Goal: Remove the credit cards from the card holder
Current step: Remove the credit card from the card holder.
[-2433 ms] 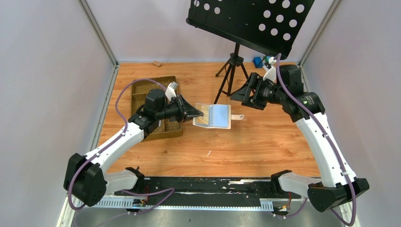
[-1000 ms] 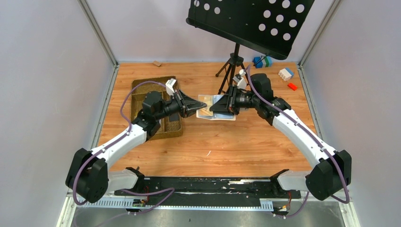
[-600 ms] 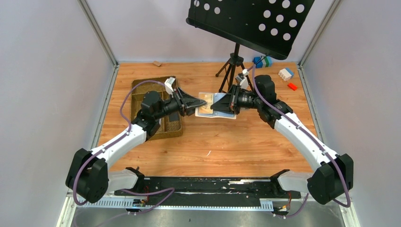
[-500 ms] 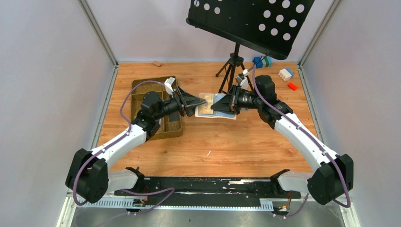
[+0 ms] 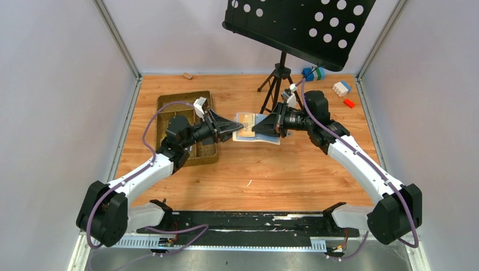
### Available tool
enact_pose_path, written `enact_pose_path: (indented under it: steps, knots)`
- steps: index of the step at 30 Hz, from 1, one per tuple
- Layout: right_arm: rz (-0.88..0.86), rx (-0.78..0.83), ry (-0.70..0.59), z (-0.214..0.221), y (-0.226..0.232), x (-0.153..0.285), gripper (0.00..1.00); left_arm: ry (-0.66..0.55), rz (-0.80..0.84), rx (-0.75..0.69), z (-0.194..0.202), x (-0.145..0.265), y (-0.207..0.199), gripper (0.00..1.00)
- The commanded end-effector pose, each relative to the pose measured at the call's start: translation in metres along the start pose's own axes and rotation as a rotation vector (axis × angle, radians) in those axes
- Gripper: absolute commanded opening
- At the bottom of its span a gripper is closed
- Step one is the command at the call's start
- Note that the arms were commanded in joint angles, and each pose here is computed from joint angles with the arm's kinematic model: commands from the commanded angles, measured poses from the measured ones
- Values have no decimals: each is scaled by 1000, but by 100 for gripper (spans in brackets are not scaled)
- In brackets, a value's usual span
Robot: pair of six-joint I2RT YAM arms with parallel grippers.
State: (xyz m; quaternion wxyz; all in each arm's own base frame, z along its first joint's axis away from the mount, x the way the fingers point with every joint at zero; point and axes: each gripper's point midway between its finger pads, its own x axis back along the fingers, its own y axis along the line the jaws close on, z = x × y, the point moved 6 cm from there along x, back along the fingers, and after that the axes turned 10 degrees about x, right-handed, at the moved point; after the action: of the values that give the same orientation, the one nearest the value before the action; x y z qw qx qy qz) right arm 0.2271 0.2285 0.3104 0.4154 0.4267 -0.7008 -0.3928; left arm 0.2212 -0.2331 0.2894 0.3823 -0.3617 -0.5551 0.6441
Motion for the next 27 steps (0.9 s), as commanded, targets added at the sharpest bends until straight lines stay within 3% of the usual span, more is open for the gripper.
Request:
enact_pose_path:
  steps: [1, 5, 10, 13, 15, 18, 22, 27]
  knots:
    - [-34, 37, -26, -4, 9, 4, 0, 10, 119, -63, 8, 9, -28, 31]
    - [-36, 30, -24, -2, 8, 4, 0, 1, 133, -69, 8, 11, -31, 29]
    - [-42, 24, -20, -1, 6, 4, 0, -7, 142, -76, 8, 13, -32, 4]
    - [-60, 29, -30, -1, 8, 4, 14, -6, 140, -74, 8, 13, -32, 0]
    - [-81, 29, -43, -2, 10, 4, 27, -4, 143, -76, 9, 13, -32, 0]
    - [-143, 30, -77, -5, 15, 4, 32, -2, 152, -74, 9, 14, -34, 0]
    - [-175, 37, -100, -8, 19, 5, 31, 6, 171, -66, 10, 15, -38, 0]
    - [-200, 48, -137, -13, 24, 8, 19, 7, 173, -58, 10, 14, -37, 0]
